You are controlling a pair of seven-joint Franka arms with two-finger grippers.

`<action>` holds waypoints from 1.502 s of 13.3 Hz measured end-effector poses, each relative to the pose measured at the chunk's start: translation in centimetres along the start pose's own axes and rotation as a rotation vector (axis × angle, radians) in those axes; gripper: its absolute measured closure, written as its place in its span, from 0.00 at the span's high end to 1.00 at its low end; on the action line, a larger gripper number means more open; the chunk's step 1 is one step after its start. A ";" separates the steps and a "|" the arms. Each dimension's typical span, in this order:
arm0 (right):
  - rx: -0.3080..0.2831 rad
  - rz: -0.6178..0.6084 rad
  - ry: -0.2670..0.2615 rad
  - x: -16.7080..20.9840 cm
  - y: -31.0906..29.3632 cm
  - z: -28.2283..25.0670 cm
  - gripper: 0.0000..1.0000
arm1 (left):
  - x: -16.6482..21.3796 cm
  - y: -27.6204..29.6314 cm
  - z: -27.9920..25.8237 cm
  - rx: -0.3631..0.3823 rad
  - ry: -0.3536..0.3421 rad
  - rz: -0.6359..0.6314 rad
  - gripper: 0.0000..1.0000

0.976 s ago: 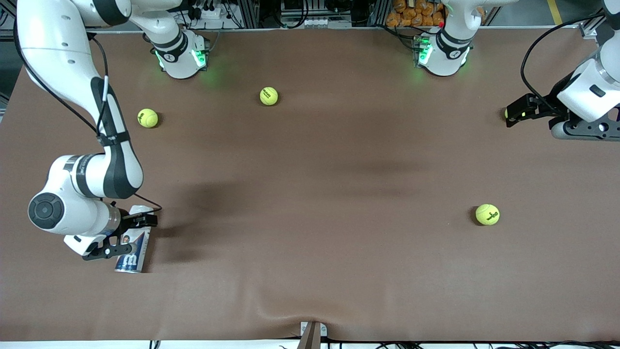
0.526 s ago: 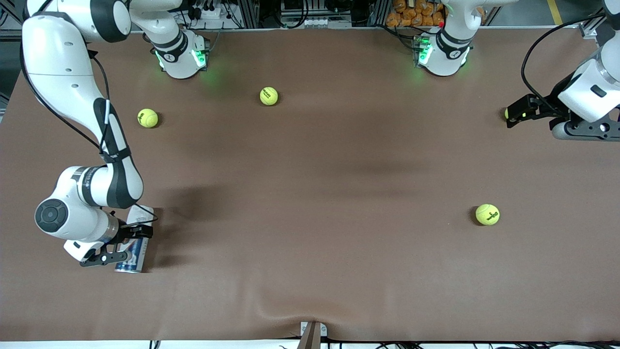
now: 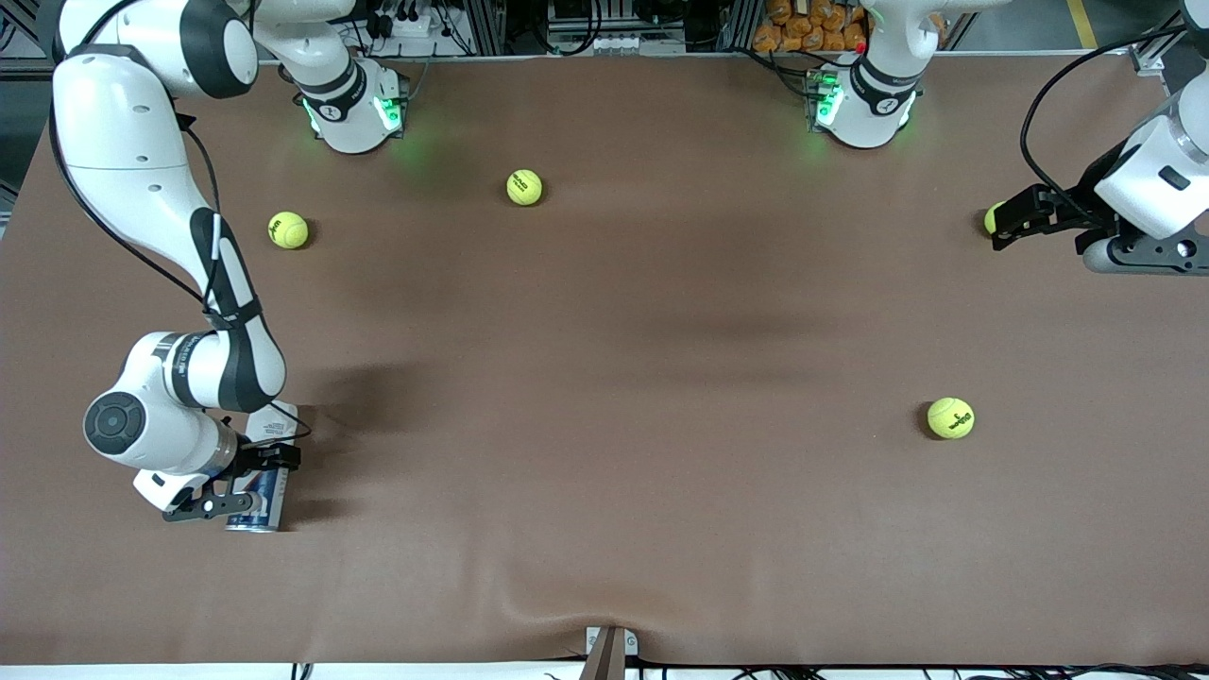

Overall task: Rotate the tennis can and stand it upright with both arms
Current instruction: 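Lift the can with the right gripper and carry it to table center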

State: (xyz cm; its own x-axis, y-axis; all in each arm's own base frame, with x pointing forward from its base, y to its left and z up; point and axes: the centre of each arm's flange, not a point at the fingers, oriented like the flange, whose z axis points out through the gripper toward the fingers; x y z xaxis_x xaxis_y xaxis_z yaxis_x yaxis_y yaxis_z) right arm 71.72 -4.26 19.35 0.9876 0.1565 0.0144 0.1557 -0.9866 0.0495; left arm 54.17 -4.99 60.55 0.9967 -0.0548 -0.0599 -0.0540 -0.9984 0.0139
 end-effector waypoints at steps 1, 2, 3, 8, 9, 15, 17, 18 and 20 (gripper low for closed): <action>0.000 -0.006 0.002 0.1 -0.1 -0.1 0.81 | 0.0 -0.1 0.0 0.000 0.000 -0.001 1.00; 0.001 -0.026 0.007 0.3 -0.3 -0.3 0.70 | 0.0 -0.2 0.0 0.000 0.000 -0.004 1.00; 0.006 -0.058 0.012 0.5 -0.7 -0.5 0.67 | 0.0 -0.4 0.0 -0.001 0.000 -0.008 1.00; 0.054 -0.230 0.077 2.8 -7.0 -4.8 0.56 | 0.2 -0.6 0.2 -0.001 -0.001 -0.012 1.00; 0.071 -0.280 0.091 3.3 -9.5 -6.5 0.56 | 0.2 -0.6 0.2 -0.001 0.001 -0.012 1.00; 0.142 -0.451 0.113 2.7 -28.1 -9.7 0.59 | 0.4 -0.6 0.4 -0.002 0.005 -0.011 1.00; 0.156 -0.375 0.098 1.3 -34.3 -10.0 0.59 | 0.8 -0.6 0.8 -0.003 0.001 -0.011 1.00; 0.163 -0.324 0.088 0.4 -37.3 -10.2 0.59 | 1.0 -0.6 1.1 -0.003 -0.002 -0.011 1.00; 0.173 -0.217 0.065 -1.5 -42.6 -10.3 0.59 | 1.2 -0.7 1.5 -0.004 -0.009 -0.011 1.00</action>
State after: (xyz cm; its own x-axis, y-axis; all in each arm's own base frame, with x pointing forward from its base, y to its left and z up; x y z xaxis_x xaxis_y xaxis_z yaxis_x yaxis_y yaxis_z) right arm 63.37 37.98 27.54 0.9283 0.3617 0.0861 0.3697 -0.9223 -0.1124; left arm 55.33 -4.40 58.96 0.9966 -0.0436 -0.0693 -0.0426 -0.9990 0.0168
